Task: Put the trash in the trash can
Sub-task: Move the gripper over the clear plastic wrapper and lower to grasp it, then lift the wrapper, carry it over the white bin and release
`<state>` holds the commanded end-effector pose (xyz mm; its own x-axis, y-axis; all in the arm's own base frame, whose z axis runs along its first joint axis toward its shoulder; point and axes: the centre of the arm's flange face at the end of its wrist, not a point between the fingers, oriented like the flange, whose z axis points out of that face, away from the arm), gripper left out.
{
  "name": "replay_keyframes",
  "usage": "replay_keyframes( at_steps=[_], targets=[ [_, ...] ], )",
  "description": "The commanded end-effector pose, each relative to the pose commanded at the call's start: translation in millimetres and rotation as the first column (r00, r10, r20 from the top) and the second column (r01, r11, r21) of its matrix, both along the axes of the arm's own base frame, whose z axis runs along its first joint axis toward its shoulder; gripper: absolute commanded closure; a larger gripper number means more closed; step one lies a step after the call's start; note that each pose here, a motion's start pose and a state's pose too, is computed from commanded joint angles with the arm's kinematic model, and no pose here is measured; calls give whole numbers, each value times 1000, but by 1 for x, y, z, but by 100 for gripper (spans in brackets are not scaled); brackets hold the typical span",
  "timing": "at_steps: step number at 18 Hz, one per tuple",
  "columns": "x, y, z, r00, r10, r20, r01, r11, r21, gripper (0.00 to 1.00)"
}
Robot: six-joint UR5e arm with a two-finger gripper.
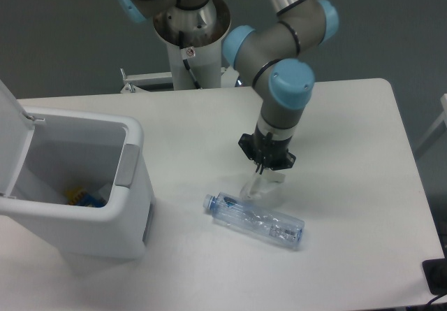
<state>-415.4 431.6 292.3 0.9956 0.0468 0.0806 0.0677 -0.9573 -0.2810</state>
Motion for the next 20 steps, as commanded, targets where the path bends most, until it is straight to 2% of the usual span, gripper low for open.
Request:
replay_keyframes(
  at_steps=[5, 8, 10, 11, 15, 17, 20],
  targets=[
    [-24, 16, 41, 992, 126, 21, -128, 986, 107, 100],
    [-24, 21, 66, 988, 149, 34, -153, 973, 174, 100],
    [-12, 28, 119, 985, 160, 59, -170, 940, 295, 100],
    [-7, 31, 129, 984, 157, 86, -177, 926, 333, 100],
    [10, 34, 169, 986, 126, 108, -160, 888, 430, 100],
    [21, 34, 196, 981, 132, 143, -186, 858, 479, 100],
    [40, 32, 223, 982, 80, 170, -162, 818, 552, 100]
  ],
)
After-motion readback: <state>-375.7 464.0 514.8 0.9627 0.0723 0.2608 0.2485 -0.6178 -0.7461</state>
